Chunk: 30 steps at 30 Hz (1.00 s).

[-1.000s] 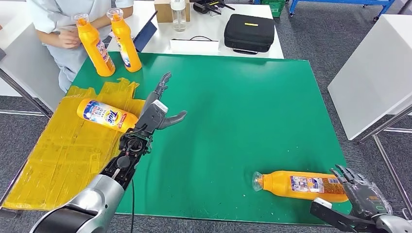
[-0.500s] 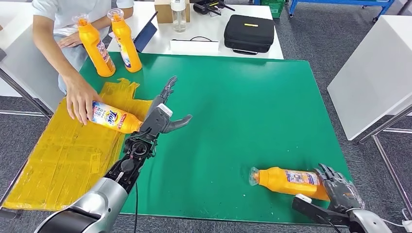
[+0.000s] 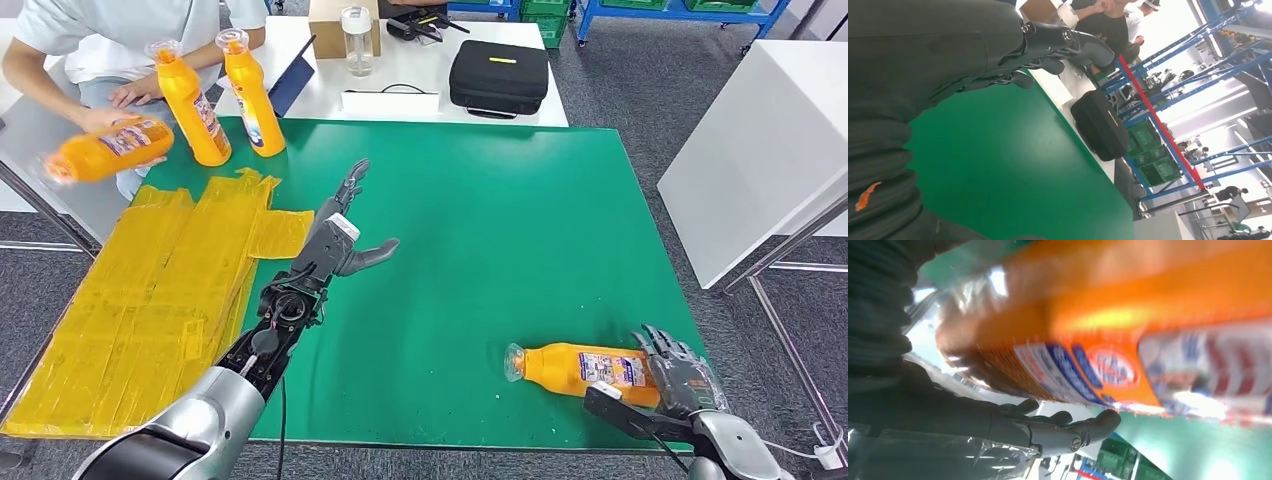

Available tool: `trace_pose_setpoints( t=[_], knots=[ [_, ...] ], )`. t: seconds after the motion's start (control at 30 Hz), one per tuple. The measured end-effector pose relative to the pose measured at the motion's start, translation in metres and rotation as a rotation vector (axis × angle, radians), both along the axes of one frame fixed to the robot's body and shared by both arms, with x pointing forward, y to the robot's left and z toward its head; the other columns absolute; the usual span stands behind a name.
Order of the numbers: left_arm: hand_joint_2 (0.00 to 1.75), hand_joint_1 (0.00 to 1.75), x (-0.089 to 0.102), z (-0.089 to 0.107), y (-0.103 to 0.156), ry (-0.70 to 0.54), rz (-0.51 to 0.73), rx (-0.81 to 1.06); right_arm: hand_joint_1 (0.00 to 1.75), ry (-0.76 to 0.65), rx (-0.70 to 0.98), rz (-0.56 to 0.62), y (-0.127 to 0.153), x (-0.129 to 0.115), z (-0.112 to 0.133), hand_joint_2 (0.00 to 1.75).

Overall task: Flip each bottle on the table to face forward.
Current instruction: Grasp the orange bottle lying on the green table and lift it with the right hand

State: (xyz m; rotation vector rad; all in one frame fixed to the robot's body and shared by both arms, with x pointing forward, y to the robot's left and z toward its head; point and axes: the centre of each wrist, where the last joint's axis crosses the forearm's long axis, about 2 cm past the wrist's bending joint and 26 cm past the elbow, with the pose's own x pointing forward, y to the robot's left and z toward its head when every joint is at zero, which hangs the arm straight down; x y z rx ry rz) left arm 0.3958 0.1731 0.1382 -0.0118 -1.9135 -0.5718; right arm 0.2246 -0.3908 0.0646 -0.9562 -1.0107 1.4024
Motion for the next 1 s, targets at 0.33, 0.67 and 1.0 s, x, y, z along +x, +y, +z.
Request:
trace_pose_setpoints(
  t=[0.33,0.67,1.0],
  knots=[
    [1.75,0.0,-0.008,-0.012,-0.001,0.034,-0.002,-0.011,1.75,-0.093,-0.017,0.006,0.01,0.004,-0.004,1.75],
    [1.75,0.0,-0.01,-0.014,-0.002,0.048,-0.019,-0.024,1.75,-0.131,0.049,0.03,0.021,0.011,-0.005,1.75],
    [1.75,0.0,-0.01,-0.015,-0.003,0.055,-0.028,-0.024,1.75,-0.188,0.133,0.052,0.026,0.018,-0.003,1.75]
  ],
)
